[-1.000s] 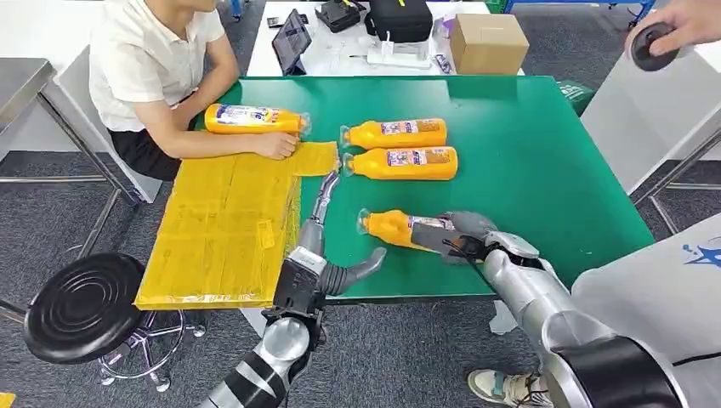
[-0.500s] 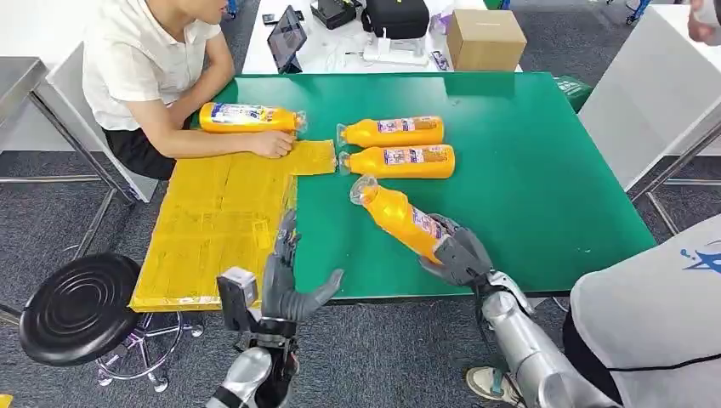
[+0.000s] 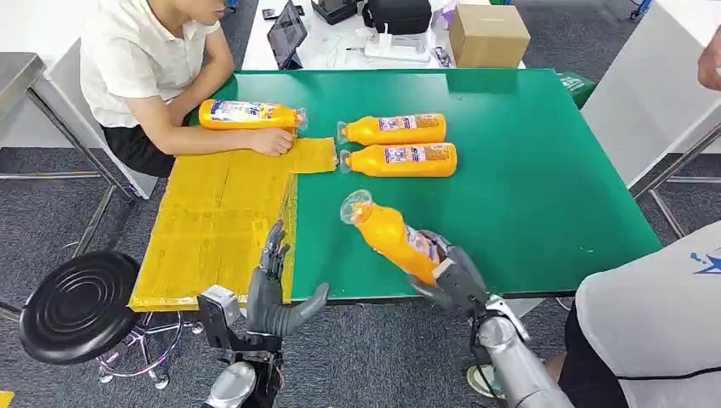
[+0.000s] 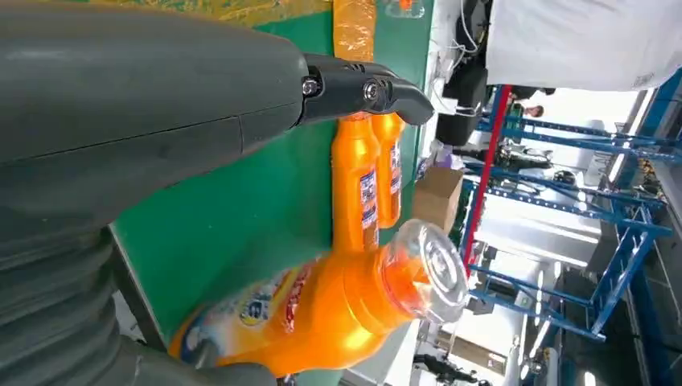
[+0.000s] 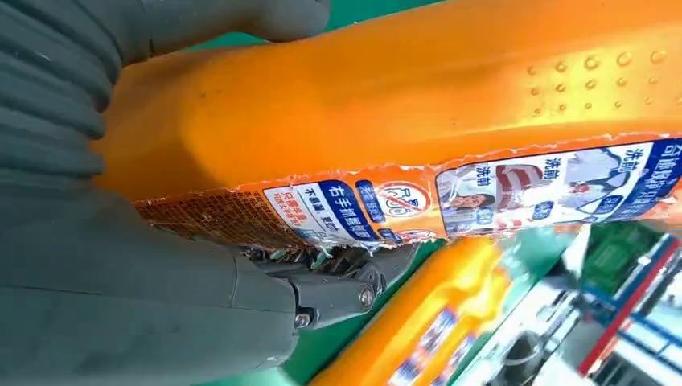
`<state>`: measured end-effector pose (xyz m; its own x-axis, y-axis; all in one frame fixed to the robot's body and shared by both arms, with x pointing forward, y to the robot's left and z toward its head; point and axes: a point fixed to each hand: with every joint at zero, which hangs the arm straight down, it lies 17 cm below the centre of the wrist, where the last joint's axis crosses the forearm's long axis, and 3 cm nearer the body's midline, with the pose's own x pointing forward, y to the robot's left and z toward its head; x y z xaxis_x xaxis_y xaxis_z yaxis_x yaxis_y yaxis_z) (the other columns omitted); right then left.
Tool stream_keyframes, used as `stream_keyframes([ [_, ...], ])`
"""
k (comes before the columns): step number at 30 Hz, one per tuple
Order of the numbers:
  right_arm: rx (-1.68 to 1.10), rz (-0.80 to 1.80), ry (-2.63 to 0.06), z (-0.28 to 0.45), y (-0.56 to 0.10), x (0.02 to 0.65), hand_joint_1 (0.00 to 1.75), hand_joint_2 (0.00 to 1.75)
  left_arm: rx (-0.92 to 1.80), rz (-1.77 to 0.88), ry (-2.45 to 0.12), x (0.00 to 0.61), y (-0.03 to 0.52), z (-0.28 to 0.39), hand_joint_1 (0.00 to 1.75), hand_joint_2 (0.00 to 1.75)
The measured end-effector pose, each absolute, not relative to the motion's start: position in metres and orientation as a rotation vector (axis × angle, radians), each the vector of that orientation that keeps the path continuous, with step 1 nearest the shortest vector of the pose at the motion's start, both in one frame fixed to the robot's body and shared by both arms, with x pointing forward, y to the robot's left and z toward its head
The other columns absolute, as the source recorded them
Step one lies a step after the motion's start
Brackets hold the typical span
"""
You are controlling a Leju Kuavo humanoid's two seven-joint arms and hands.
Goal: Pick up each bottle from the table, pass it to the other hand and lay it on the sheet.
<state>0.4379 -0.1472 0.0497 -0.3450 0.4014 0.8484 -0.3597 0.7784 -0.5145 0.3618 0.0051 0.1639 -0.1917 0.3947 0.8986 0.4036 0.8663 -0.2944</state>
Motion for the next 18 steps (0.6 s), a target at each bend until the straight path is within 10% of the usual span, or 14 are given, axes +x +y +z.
stream_keyframes([
  [18, 0.148, 0.861, -1.817, 0.063, -0.069, 0.411, 1.75, 1.75, -0.728, -0.127, -1.737, 0.355, -0.03, 0.161, 0.0, 1.75],
])
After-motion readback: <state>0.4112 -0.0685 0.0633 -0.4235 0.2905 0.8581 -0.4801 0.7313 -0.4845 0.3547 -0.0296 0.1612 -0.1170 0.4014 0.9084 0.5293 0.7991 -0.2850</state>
